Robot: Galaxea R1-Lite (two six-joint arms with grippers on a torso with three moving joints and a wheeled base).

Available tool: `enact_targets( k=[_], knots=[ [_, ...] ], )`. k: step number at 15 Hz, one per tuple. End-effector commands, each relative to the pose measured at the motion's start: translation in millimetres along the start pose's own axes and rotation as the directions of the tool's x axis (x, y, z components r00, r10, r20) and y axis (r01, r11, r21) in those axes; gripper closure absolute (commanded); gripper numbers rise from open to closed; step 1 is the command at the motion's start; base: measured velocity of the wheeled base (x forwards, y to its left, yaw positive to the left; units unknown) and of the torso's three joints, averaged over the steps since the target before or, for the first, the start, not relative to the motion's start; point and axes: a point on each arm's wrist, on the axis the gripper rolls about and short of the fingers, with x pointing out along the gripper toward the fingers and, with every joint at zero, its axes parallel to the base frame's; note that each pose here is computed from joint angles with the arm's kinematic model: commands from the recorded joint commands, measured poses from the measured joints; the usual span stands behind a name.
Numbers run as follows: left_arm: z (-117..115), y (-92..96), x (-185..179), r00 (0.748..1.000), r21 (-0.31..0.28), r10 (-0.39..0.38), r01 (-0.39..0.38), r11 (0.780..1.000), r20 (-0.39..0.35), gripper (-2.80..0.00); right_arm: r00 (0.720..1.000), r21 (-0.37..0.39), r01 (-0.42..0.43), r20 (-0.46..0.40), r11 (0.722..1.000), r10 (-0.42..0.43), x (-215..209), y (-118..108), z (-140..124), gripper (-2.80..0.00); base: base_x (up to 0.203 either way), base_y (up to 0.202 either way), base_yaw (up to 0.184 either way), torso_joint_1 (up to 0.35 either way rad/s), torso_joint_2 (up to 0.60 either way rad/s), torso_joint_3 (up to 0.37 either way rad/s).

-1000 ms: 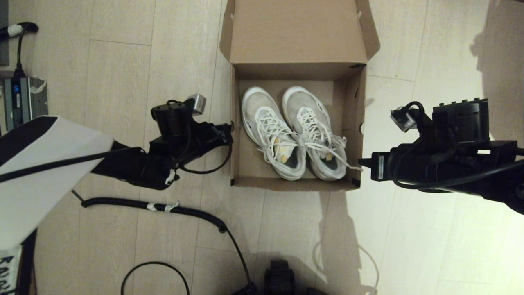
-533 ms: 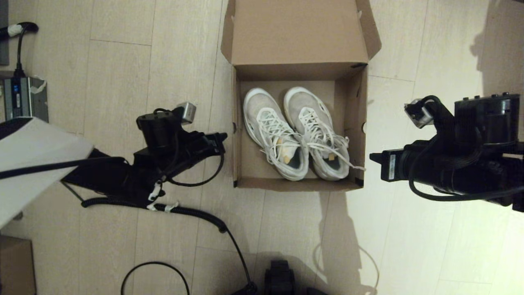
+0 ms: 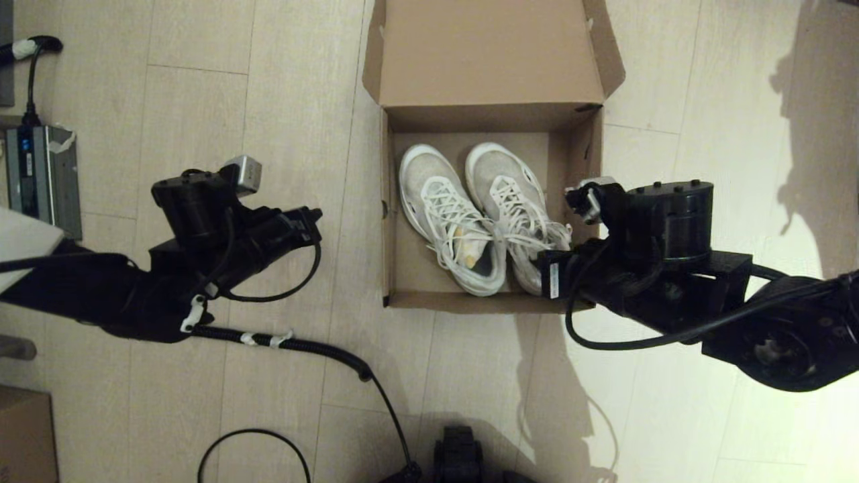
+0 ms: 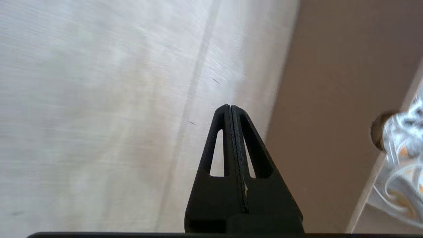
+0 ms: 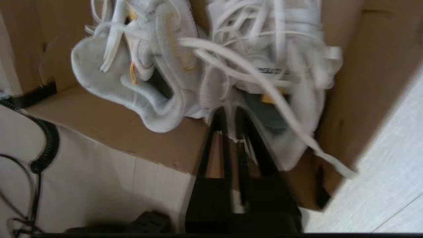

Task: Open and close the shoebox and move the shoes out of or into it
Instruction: Put the shoes out of the shoe box

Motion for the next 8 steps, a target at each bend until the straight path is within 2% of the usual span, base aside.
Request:
enact_targets(
  k=[1, 6, 8],
  knots=[
    [5, -0.8, -7, 1.0, 0.0, 0.002, -0.002, 1.0, 0.015, 0.0, 1.0, -0.013, -0.006, -0.022, 1.0, 0.006, 12, 7, -8, -2.8, 0.0, 0.0, 0.0, 0.0, 0.0, 0.0],
    [0, -0.2, -12, 0.999, 0.0, 0.026, -0.026, 1.0, 0.02, 0.0, 1.0, -0.011, 0.021, 0.016, 1.0, -0.021, 18, 18, -1, -2.8, 0.0, 0.0, 0.0, 0.0, 0.0, 0.0],
    [3, -0.7, -17, 0.999, 0.0, 0.027, -0.027, 1.0, 0.025, 0.0, 0.999, -0.018, 0.031, -0.005, 0.999, -0.031, 29, 24, -9, -2.8, 0.0, 0.0, 0.0, 0.0, 0.0, 0.0]
  ],
)
